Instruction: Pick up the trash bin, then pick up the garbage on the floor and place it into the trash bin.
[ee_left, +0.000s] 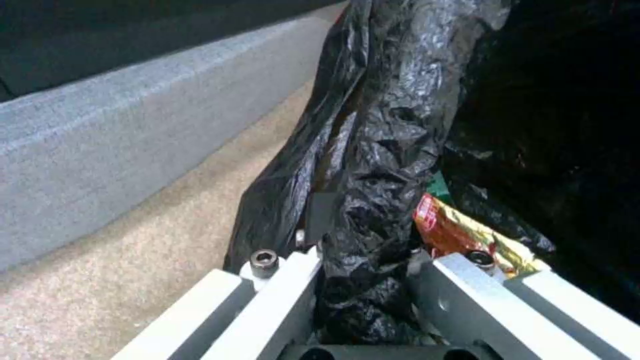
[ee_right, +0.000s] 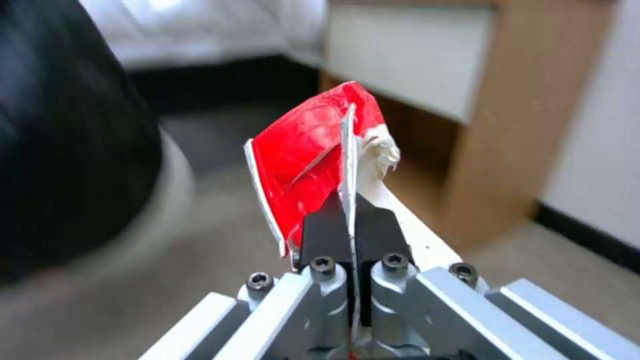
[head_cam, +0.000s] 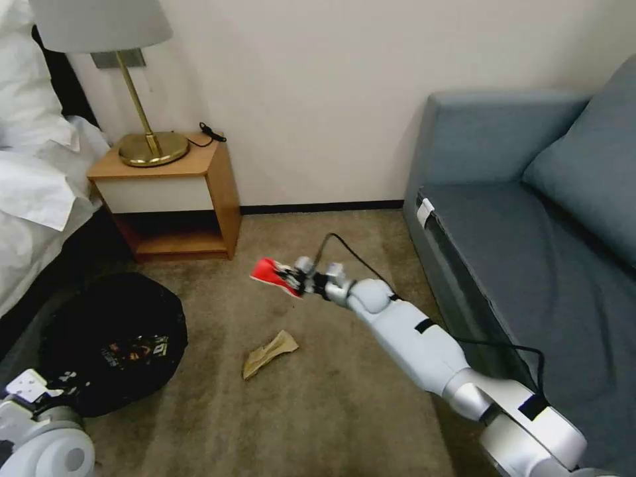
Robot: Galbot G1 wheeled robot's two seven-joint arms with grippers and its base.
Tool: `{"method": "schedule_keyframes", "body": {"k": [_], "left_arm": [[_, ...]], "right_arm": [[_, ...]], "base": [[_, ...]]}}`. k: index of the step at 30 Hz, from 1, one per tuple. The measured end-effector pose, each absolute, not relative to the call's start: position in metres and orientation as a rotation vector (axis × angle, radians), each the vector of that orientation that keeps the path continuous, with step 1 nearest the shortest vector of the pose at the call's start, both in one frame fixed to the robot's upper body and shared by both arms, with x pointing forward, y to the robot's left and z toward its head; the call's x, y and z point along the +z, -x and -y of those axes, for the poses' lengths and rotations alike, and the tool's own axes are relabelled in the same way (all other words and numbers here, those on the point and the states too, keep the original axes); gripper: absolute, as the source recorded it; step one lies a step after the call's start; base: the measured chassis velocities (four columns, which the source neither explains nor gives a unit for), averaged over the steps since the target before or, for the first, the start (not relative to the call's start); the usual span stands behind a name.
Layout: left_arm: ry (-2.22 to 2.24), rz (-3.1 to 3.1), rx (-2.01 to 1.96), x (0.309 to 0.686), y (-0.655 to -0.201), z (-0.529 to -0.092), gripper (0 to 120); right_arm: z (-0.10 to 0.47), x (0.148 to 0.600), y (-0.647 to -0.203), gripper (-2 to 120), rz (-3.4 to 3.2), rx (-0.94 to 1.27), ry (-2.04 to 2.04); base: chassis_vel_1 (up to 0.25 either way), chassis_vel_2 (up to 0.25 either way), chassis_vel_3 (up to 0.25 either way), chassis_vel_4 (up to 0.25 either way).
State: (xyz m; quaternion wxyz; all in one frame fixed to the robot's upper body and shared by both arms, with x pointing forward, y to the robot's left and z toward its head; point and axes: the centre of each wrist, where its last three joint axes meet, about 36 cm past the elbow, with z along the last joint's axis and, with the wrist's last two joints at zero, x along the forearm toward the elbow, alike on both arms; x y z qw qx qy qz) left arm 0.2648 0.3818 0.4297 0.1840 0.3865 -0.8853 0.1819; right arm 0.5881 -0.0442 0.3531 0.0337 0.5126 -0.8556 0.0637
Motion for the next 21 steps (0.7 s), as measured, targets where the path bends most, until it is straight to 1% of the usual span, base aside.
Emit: {"method": "schedule_keyframes", "body": {"k": [1,2,3,5,6,10,11,15,21], "left_arm": [[-1.089,2.497,0.509,0.430,-0.265,-0.382,0],[-1.086,2.502,0.500,0.431,-0.266,-0.382,0],[-1.086,2.502,0.500,0.431,-0.266,-0.382,0],[-1.084,2.508,0.493,0.433,-0.269,-0.383,0],[-1.084,2.508,0.493,0.433,-0.269,-0.383,0],[-1.088,2.512,0.483,0.434,-0.273,-0.382,0],[-1.088,2.512,0.483,0.434,-0.273,-0.382,0],[-1.096,2.511,0.479,0.432,-0.275,-0.379,0],[-1.093,2.508,0.483,0.432,-0.276,-0.376,0]], "right_arm": [[0.035,0.360,-0.585,0,2.637,0.166,-1.595],[0.012,0.376,-0.575,0,2.637,0.087,-1.644],[0.012,0.376,-0.575,0,2.637,0.087,-1.644],[-0.012,0.394,-0.559,0,2.614,0.005,-1.710],[-0.012,0.394,-0.559,0,2.614,0.005,-1.710],[-0.047,0.417,-0.528,0,2.552,-0.128,-1.810],[-0.047,0.417,-0.528,0,2.552,-0.128,-1.810],[-0.073,0.422,-0.503,0,2.486,-0.213,-1.871],[-0.104,0.419,-0.481,0,2.418,-0.243,-1.936]], "base": [[0.000,0.000,0.000,0.000],[0.000,0.000,0.000,0.000],[0.000,0.000,0.000,0.000],[0.000,0.000,0.000,0.000],[0.000,0.000,0.000,0.000],[0.000,0.000,0.000,0.000],[0.000,0.000,0.000,0.000],[0.000,0.000,0.000,0.000],[0.000,0.000,0.000,0.000]]}}
